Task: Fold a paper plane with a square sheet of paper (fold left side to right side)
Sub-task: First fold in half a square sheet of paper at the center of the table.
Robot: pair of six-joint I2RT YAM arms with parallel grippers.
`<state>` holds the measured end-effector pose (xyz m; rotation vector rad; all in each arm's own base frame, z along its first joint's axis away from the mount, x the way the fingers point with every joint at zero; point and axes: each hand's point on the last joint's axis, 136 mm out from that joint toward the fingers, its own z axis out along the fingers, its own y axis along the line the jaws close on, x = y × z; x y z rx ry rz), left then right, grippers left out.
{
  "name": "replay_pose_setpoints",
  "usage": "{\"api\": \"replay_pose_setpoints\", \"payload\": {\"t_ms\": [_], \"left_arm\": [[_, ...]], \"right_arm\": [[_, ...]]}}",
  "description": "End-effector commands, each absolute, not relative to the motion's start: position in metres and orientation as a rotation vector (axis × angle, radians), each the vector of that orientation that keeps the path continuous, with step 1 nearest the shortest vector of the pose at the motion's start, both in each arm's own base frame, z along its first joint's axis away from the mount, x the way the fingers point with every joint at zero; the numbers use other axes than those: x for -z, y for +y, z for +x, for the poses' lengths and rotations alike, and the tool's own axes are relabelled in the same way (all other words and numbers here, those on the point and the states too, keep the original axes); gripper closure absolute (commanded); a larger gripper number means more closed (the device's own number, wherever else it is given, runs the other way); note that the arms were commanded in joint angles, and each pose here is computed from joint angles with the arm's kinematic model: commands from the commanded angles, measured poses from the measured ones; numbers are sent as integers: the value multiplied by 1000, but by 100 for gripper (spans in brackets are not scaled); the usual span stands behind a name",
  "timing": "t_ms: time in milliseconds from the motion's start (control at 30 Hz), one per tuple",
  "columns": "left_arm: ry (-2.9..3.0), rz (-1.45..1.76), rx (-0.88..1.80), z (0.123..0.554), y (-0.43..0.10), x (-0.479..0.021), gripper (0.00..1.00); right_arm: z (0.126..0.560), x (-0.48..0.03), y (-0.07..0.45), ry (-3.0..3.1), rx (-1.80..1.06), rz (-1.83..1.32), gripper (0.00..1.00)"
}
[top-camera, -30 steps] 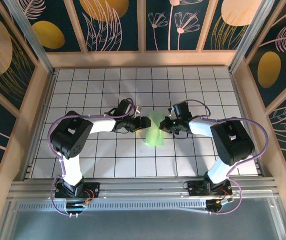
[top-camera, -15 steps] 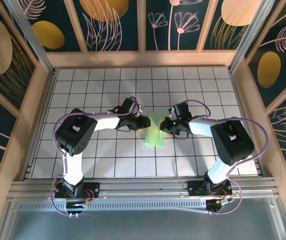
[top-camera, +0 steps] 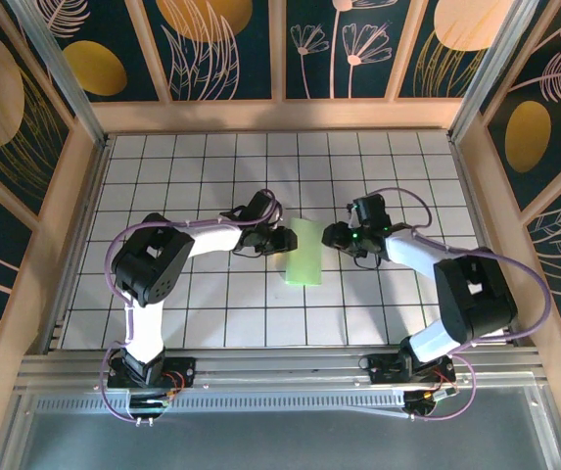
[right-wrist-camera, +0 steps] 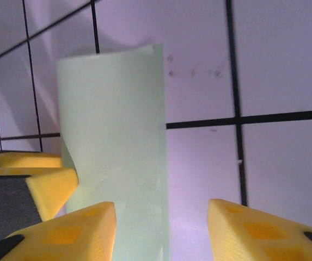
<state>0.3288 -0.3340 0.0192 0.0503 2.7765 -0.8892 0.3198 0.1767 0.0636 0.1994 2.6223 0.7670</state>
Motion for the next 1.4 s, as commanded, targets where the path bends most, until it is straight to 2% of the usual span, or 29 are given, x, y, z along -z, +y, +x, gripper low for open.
{"api": "replay_pose_setpoints", "payload": {"t_ms": [0,200,1367], "left_arm": [[2916,46,750,304,-328,26,62],[2932,58,691,304,-326,29,63],[2962,116,631,302,-330,38,60]], "right_arm": [[327,-79,153,2579,-654,216,51],[325,-84,141,2554,-645,242,50],[322,-82,148,2555,-708,229,48]]}}
